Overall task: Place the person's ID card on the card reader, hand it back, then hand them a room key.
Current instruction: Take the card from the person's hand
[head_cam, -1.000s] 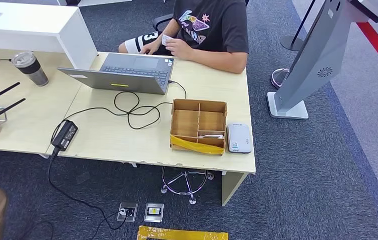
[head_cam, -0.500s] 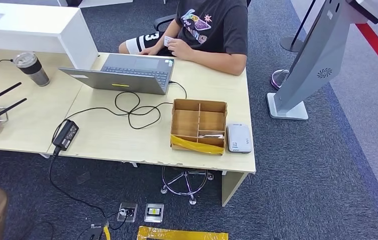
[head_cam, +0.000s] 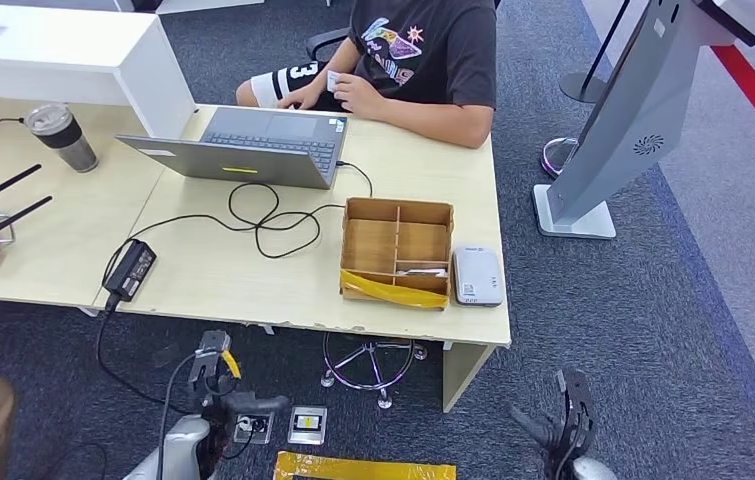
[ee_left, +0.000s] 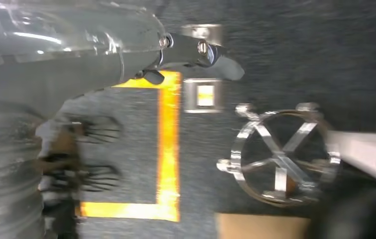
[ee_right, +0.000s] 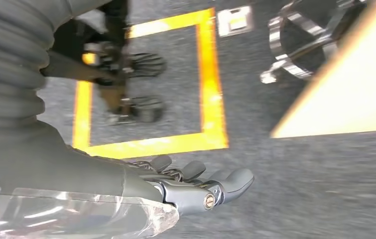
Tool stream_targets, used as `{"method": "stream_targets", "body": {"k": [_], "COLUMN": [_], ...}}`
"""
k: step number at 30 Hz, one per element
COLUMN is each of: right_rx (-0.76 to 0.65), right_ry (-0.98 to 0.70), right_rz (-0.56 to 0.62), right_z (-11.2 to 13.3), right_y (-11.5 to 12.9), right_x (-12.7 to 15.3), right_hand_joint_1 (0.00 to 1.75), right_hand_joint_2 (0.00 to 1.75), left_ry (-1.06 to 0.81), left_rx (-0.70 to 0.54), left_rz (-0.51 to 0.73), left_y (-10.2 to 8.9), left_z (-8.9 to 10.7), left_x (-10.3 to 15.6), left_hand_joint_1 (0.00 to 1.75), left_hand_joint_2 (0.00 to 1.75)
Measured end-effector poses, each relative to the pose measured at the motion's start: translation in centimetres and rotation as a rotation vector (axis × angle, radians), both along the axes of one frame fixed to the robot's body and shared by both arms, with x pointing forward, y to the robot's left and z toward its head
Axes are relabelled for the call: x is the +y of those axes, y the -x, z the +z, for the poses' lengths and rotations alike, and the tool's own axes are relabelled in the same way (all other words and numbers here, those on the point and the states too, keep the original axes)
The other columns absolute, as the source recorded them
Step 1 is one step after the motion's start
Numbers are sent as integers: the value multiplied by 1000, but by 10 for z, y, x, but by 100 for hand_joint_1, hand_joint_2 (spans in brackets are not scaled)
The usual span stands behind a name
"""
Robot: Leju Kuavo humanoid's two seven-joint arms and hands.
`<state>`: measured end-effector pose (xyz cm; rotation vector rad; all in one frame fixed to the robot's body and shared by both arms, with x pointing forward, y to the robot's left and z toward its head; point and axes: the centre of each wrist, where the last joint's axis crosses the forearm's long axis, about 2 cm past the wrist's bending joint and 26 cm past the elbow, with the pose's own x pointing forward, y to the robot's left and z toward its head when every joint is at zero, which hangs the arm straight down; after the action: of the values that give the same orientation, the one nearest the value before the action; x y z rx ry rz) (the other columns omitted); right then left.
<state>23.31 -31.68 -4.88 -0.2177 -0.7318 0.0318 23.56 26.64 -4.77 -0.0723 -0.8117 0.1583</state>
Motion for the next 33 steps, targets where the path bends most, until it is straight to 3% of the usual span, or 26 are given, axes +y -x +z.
{"method": "stream_targets", "body": {"k": [1, 6, 7, 8, 10, 11, 12, 14, 15, 16, 18, 19, 20, 22, 24, 26, 27, 33], "right_rx": [-32, -200, -230, -255, -285, -294, -301, -310, -311, -309, -263, -201, -121, 56, 194, 302, 343, 466], "right_ry": [0, -30, -37, -44, -51, -53, -53, -53, -53, -51, -25, 1, 33, 98, 151, 190, 205, 224], "right_rz": [1, 8, 11, 15, 22, 24, 27, 30, 31, 33, 38, 35, 28, 4, -6, -5, -4, 32], "right_z": [5, 31, 35, 39, 43, 45, 46, 49, 50, 50, 50, 46, 40, 17, -10, -26, -29, -32], "right_y": [-9, -50, -56, -61, -68, -70, -72, -75, -76, -76, -76, -71, -62, -24, 34, 82, 96, 113], "right_x": [0, 1, 1, 1, 1, 1, 1, 1, 1, 1, 0, -4, -11, -37, -65, -84, -91, -103], "right_hand_joint_1": [174, 175, 172, 129, 41, 0, 0, 0, 0, 0, 0, 0, 0, 0, 0, 0, 0, 0], "right_hand_joint_2": [175, 175, 175, 175, 175, 175, 175, 175, 175, 175, 175, 175, 175, 175, 175, 175, 175, 175], "left_ry": [7, 55, 63, 69, 74, 76, 76, 73, 71, 70, 54, 30, 1, -49, -74, -98, -110, -143], "left_rx": [-31, -177, -198, -214, -237, -244, -249, -253, -252, -251, -215, -147, -48, 189, 385, 535, 585, 695], "left_rz": [5, 25, 30, 35, 40, 39, 39, 38, 38, 38, 56, 84, 121, 190, 216, 229, 232, 218], "left_y": [-9, -44, -48, -50, -53, -55, -56, -58, -58, -58, -58, -52, -42, 0, 57, 103, 116, 129], "left_z": [5, 28, 30, 32, 34, 35, 36, 38, 38, 38, 38, 33, 26, -1, -28, -43, -47, -50], "left_x": [-2, -10, -11, -12, -12, -13, -15, -17, -18, -19, -18, -14, -6, 19, 47, 65, 70, 78], "left_hand_joint_1": [175, 175, 154, 111, 24, 0, 0, 0, 0, 0, 0, 0, 0, 0, 0, 0, 0, 0], "left_hand_joint_2": [175, 175, 175, 175, 87, 44, 0, 87, 87, 131, 44, 44, 0, 0, 0, 0, 0, 0]}}
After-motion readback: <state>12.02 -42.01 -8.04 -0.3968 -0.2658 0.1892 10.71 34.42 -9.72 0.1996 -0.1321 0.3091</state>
